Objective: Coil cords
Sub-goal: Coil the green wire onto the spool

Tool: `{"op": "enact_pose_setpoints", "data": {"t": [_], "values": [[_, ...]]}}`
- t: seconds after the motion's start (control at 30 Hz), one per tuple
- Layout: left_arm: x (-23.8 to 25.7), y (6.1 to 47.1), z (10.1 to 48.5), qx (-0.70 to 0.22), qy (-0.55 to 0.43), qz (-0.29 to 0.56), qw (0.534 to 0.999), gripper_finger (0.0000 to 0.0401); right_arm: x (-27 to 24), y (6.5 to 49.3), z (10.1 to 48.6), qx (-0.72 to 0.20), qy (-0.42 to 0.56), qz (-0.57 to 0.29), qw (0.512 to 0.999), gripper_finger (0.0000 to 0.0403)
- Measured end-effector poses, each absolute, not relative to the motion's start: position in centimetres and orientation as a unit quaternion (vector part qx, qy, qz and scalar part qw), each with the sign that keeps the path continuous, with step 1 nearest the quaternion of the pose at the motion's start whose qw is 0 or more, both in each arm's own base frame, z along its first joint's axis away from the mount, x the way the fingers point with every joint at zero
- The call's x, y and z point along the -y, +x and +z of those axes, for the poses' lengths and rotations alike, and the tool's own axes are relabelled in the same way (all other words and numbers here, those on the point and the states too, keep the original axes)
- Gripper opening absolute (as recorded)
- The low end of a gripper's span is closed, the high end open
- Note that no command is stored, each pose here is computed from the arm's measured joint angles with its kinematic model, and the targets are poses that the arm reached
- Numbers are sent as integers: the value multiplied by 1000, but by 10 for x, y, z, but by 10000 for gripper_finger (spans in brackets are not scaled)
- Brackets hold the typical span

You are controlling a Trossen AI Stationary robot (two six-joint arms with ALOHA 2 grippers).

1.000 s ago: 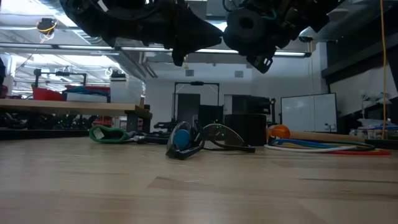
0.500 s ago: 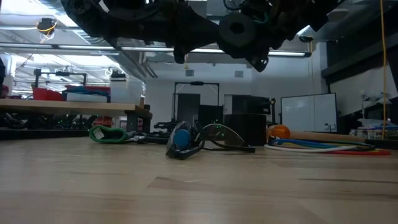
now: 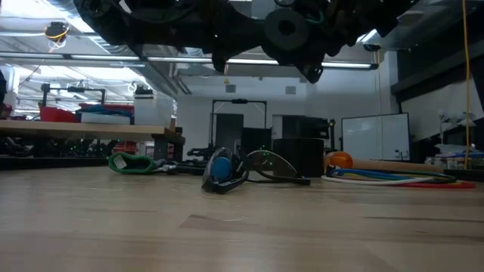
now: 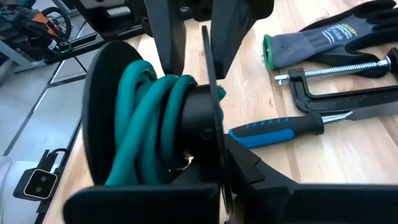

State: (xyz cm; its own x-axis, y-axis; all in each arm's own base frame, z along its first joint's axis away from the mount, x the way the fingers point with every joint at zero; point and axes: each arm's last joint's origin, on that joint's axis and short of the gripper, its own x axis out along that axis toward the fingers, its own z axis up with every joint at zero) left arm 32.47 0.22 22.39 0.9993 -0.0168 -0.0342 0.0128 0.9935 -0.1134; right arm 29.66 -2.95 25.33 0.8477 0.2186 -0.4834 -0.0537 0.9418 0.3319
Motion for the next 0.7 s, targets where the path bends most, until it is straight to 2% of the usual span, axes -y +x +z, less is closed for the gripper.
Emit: {"op": "enact_pose_setpoints", "data": {"t": [0.07,0.23,0.47,0.7], "values": [[-2,325,225,-12,-39,-8,999,70,29,297,254,-266,155,73,949,1],[-3,325,225,-10,-25,-5,1000,8,29,297,254,-263,154,73,949,18],[-6,325,225,-9,-26,-2,1000,2,30,297,254,-265,155,71,949,57],[-9,324,222,-25,-56,4,998,1,33,286,258,-282,161,62,944,66]]}}
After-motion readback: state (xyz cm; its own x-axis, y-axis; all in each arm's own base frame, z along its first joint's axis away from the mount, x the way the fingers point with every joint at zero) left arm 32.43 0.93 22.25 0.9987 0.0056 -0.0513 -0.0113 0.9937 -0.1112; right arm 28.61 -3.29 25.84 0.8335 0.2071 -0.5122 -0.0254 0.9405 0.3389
